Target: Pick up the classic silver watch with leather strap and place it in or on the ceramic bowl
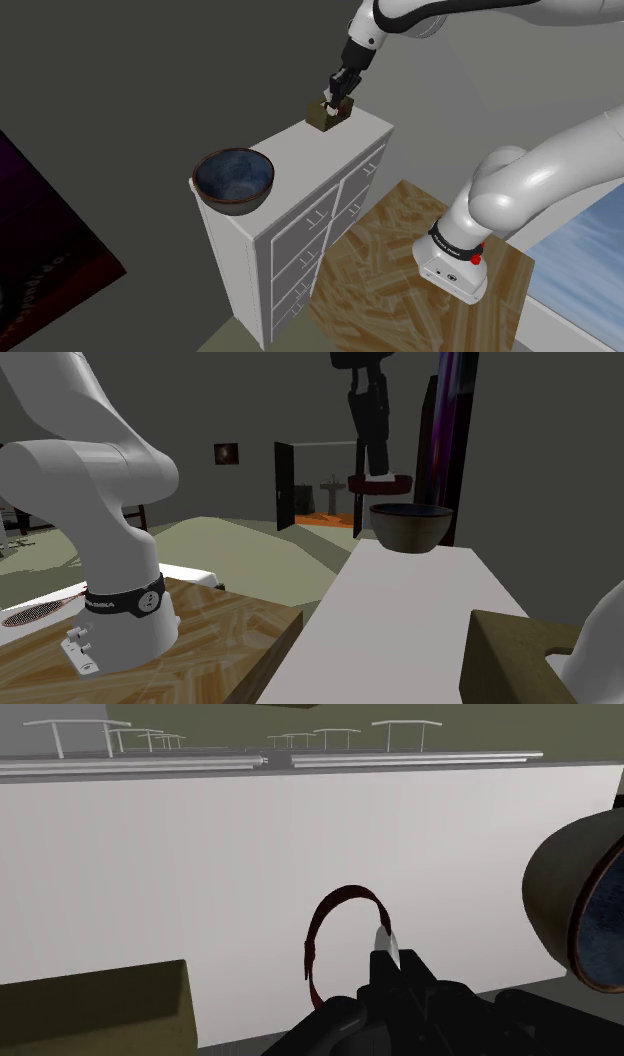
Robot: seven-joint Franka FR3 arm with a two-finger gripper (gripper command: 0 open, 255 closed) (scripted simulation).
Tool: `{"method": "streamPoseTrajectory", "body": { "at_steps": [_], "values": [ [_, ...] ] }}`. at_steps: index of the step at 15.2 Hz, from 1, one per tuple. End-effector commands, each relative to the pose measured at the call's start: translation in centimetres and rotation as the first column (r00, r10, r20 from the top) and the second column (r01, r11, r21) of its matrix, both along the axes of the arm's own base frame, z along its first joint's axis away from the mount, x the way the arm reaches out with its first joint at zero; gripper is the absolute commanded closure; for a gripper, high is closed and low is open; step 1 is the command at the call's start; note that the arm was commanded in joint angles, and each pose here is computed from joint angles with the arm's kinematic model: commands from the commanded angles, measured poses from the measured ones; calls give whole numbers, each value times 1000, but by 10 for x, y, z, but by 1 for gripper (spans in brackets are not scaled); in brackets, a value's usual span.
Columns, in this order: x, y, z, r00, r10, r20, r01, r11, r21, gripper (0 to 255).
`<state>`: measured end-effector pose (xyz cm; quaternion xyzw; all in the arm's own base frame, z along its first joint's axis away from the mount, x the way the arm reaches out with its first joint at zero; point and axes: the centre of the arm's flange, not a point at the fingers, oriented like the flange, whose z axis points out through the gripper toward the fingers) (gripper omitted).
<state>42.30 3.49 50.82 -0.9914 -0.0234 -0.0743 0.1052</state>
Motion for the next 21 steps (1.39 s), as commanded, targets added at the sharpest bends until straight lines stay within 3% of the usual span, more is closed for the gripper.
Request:
{"method": "streamPoseTrajectory", "body": {
  "at_steps": [1, 21],
  "values": [
    [0, 0, 10, 1000, 0, -1, 0, 1000, 0, 255],
    [21, 262, 31, 1000, 0, -1, 0, 1000, 0, 255]
  ]
}}
